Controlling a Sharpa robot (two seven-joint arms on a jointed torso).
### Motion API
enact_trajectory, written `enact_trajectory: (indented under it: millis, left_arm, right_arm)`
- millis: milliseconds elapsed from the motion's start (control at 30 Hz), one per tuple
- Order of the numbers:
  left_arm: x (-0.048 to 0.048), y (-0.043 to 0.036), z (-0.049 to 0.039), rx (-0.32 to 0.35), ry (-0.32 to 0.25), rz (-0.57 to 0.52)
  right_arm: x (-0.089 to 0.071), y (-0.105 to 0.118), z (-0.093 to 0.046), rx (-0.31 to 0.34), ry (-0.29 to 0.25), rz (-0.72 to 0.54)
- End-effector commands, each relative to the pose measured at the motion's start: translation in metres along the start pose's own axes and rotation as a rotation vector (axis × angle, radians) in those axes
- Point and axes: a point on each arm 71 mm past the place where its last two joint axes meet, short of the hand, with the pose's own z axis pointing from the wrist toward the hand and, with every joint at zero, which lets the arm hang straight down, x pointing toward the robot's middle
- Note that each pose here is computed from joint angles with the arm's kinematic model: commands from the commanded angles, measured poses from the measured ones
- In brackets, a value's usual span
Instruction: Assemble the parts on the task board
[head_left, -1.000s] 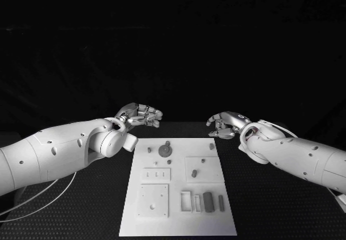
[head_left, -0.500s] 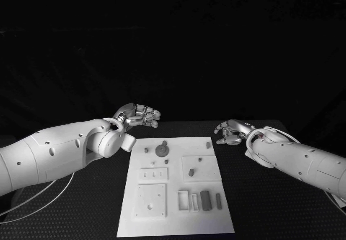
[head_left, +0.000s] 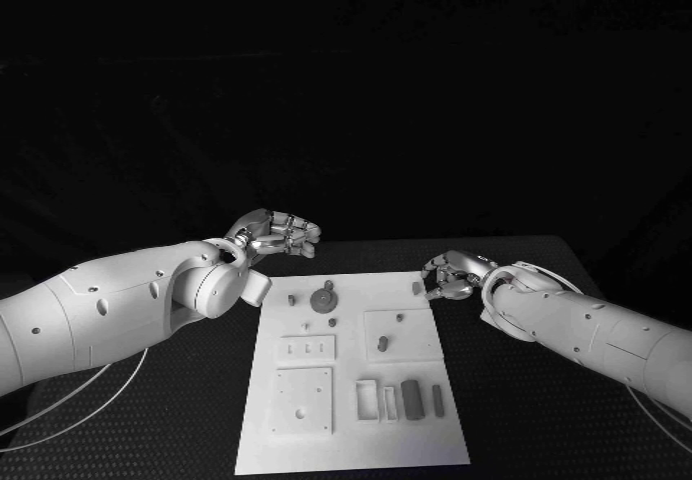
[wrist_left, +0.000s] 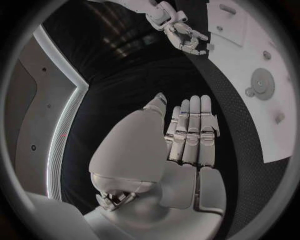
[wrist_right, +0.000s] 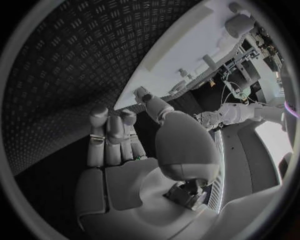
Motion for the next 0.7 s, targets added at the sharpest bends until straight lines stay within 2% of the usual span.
enact_trajectory:
  millis: [33, 700]
  left_arm:
    - [0.0045, -0.0017, 0.0004, 0.012, 0.025, -0.009]
    - [0.0046, -0.0019, -0.0004, 0.011, 0.026, -0.009]
  right_arm:
    - [0.0029, -0.0002, 0.0003, -0.01, 0.026, 0.016]
    - [0.0089, 0.0083, 0.0055, -0.023, 0.047, 0.038]
